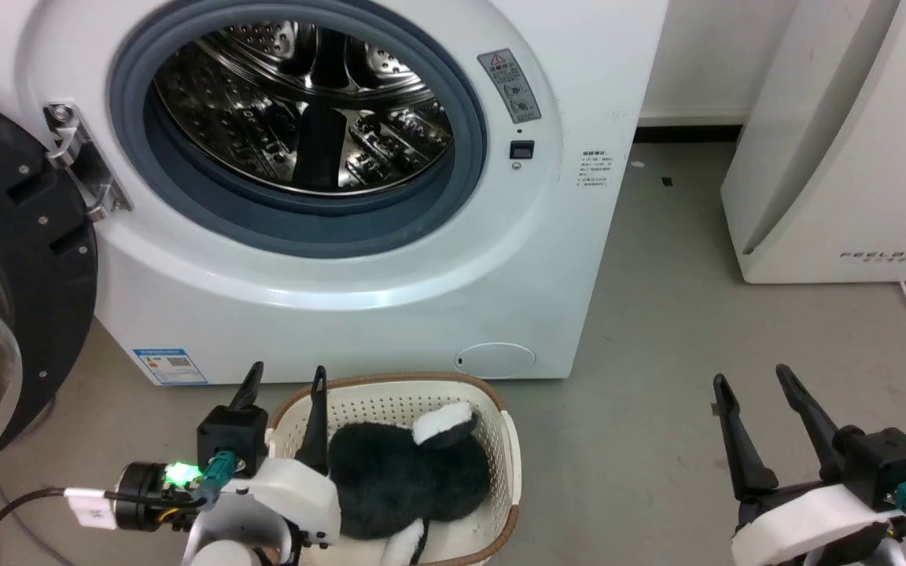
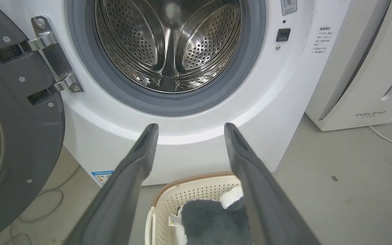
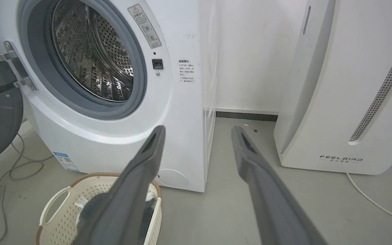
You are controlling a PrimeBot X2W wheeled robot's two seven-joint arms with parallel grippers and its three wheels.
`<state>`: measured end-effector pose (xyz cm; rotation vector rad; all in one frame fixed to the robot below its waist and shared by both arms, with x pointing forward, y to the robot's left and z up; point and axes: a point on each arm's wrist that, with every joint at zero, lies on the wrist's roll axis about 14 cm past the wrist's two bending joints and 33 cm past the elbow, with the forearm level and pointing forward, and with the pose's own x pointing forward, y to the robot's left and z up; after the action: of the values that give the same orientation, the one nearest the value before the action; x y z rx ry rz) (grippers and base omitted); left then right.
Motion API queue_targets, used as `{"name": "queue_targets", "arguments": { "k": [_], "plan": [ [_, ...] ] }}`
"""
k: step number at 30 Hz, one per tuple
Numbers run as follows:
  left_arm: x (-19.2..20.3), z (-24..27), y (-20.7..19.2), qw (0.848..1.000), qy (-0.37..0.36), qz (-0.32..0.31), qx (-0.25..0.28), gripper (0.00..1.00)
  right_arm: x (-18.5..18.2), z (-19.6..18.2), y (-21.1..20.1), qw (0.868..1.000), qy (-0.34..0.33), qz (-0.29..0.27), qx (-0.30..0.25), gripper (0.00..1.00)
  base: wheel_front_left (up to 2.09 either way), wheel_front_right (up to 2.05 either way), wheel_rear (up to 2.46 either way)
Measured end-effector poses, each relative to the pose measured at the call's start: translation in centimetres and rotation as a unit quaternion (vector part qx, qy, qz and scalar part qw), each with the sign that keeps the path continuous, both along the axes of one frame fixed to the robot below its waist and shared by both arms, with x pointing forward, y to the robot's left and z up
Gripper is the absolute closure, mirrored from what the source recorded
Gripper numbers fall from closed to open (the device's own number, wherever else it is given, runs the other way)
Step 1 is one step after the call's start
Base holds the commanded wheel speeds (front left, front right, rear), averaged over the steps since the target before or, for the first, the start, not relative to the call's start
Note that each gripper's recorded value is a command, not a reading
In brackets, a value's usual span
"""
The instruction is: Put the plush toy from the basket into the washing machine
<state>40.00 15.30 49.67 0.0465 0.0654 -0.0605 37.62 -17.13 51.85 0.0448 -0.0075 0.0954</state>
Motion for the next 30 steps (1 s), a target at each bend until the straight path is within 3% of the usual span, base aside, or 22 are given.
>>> {"name": "queue_targets", "arguments": {
  "k": [17, 30],
  "plan": [
    [3.2, -7.6, -3.5, 0.991, 0.109, -0.067, 0.024, 0.0, 2.1, -1.1, -1.1, 1.0, 0.004, -0.018, 0.024, 0.0, 0.0, 0.0, 0.0],
    [4.8, -15.2, -5.1, 0.96, 0.235, -0.129, 0.077, 0.0, 4.1, -3.4, -2.5, 0.998, 0.023, -0.041, 0.045, 0.0, 0.0, 0.0, 0.0]
  ]
}}
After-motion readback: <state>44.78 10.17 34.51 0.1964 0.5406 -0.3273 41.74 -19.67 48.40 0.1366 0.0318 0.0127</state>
